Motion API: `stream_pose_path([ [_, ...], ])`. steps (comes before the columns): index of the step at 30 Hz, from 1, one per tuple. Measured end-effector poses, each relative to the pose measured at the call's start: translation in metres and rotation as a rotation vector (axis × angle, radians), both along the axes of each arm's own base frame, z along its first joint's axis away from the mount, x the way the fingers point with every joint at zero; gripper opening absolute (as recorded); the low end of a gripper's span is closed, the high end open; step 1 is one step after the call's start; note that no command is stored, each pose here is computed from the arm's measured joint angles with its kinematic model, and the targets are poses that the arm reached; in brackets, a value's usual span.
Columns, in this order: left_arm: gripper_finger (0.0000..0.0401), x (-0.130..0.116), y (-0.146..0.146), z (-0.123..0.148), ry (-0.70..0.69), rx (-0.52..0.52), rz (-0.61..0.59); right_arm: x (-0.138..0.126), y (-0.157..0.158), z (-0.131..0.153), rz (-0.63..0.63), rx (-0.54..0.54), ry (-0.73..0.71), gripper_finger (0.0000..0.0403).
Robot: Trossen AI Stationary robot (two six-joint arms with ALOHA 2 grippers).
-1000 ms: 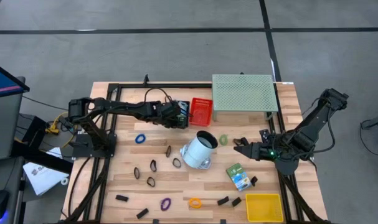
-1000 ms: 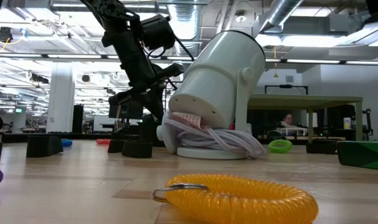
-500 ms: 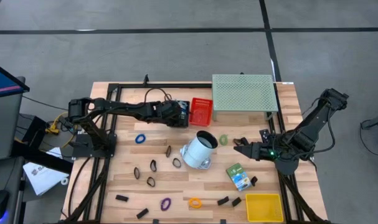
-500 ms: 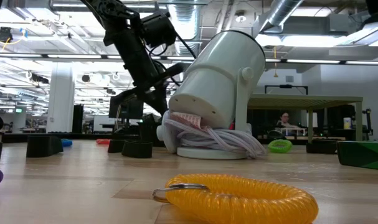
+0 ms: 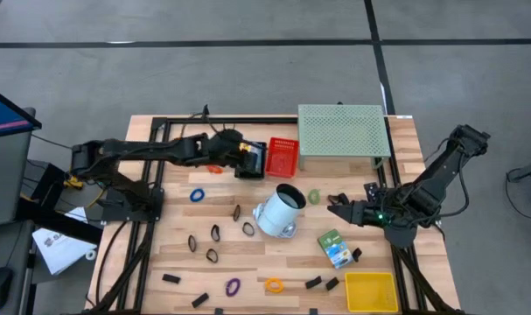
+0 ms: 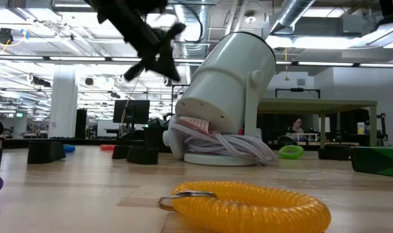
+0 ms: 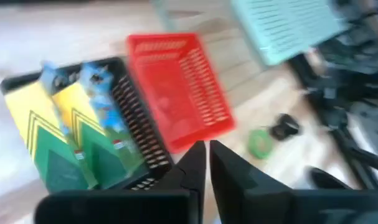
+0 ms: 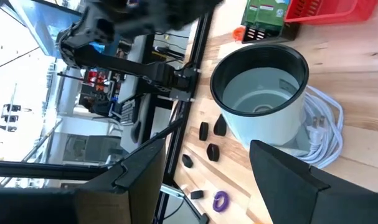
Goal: Pick & Place Office Desk Supplies
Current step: Put the crayon box into the black bin
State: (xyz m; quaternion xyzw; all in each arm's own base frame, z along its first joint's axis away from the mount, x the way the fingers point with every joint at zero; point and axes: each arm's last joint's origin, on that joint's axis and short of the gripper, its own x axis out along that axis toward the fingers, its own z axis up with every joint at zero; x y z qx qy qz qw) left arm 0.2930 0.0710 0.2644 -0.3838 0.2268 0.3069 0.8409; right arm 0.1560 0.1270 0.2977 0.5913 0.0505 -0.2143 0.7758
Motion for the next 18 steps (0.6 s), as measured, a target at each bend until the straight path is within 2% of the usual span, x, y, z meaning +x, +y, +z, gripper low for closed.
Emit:
stream_pose_path([
  [5,0.0066,-0.022,-0.005,0.034,-0.118,0.047,-0.025,0.005,0.007,-0.015,0.001,0.117,0.073,0.0230],
  [12,0.0125,-0.049,-0.012,0.070,-0.269,0.084,-0.059,0.023,0.044,-0.048,-0.010,0.409,0.150,0.0220],
  [14,0.0134,-0.053,-0.013,0.075,-0.296,0.086,-0.068,0.027,0.057,-0.056,0.005,0.440,0.175,0.0213],
  [18,0.0145,-0.061,-0.016,0.084,-0.344,0.089,-0.089,0.040,0.078,-0.053,0.042,0.474,0.221,0.0193],
])
